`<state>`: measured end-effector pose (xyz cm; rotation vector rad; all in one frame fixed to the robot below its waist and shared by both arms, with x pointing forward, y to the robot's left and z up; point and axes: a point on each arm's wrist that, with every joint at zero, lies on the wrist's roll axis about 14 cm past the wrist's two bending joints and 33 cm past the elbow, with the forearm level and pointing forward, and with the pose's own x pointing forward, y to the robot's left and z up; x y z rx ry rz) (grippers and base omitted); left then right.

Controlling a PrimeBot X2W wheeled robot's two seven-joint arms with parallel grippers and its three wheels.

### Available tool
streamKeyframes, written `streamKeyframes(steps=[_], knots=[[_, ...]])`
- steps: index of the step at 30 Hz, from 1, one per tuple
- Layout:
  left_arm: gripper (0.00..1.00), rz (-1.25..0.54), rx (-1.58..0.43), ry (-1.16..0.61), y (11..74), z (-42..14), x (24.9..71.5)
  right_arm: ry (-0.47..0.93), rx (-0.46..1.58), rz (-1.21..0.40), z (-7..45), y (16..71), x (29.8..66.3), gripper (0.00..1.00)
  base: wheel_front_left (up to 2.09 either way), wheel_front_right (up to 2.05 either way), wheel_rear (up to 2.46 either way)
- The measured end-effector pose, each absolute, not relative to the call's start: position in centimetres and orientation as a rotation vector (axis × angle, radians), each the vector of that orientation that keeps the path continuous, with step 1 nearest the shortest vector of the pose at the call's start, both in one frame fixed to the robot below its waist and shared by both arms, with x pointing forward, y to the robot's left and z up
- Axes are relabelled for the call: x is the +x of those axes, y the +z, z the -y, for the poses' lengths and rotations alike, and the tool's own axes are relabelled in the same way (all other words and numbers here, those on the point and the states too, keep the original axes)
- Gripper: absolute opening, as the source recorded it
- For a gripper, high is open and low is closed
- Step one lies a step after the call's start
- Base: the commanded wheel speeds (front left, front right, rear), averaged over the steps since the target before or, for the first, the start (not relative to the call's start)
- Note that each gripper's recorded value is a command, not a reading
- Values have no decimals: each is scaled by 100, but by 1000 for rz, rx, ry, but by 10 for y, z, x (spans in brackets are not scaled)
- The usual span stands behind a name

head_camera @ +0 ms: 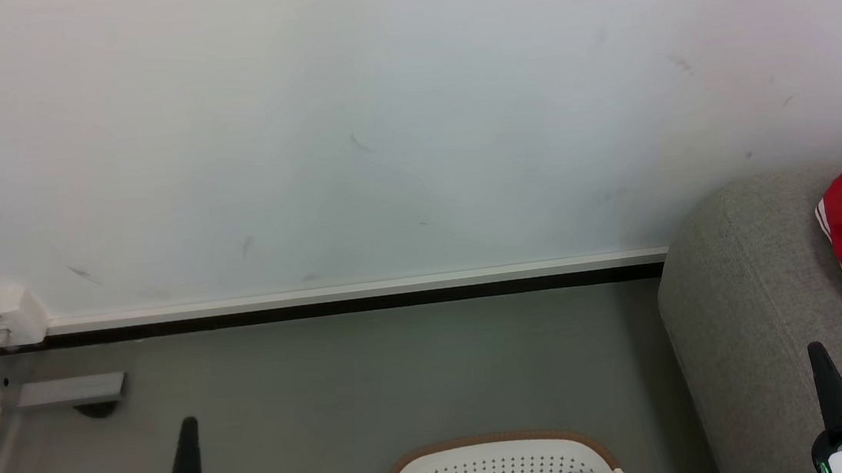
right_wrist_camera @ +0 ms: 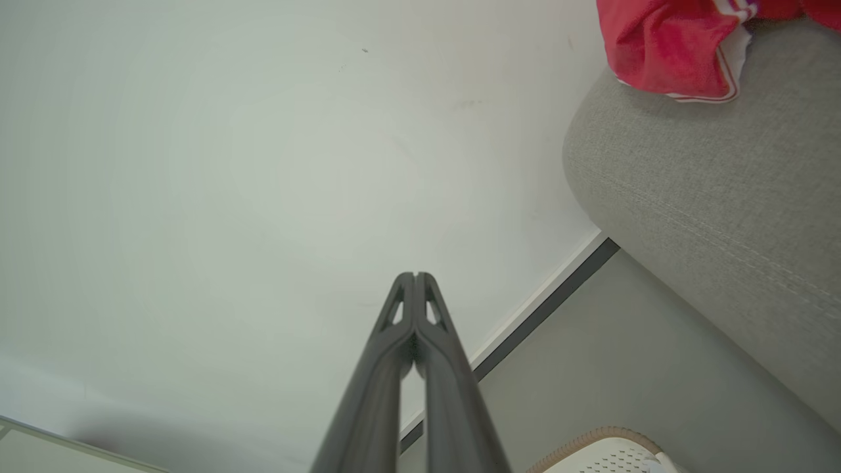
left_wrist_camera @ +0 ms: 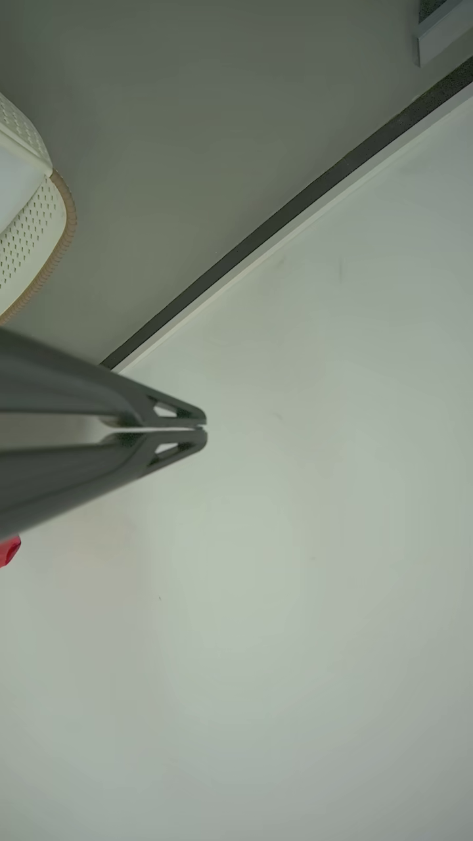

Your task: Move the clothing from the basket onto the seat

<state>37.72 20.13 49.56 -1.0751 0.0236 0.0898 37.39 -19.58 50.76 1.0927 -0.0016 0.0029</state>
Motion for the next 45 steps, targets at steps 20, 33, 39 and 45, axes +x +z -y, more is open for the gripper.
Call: streamKeyframes(steps=[20, 33, 39, 45], knots=[[0, -21, -1262, 68, 501, -200, 381, -3, 1277, -1, 198, 508, 380, 0, 0, 0, 0], [0, -16, -1373, 49, 506, -200, 384, -2, 1374, -3, 198, 508, 383, 0, 0, 0, 0], [0, -14, -1419, 41, 507, -199, 385, -2, 1417, -2, 199, 509, 385, 0, 0, 0, 0], [0, -13, -1454, 31, 509, -199, 386, -2, 1460, -4, 199, 508, 386, 0, 0, 0, 0]])
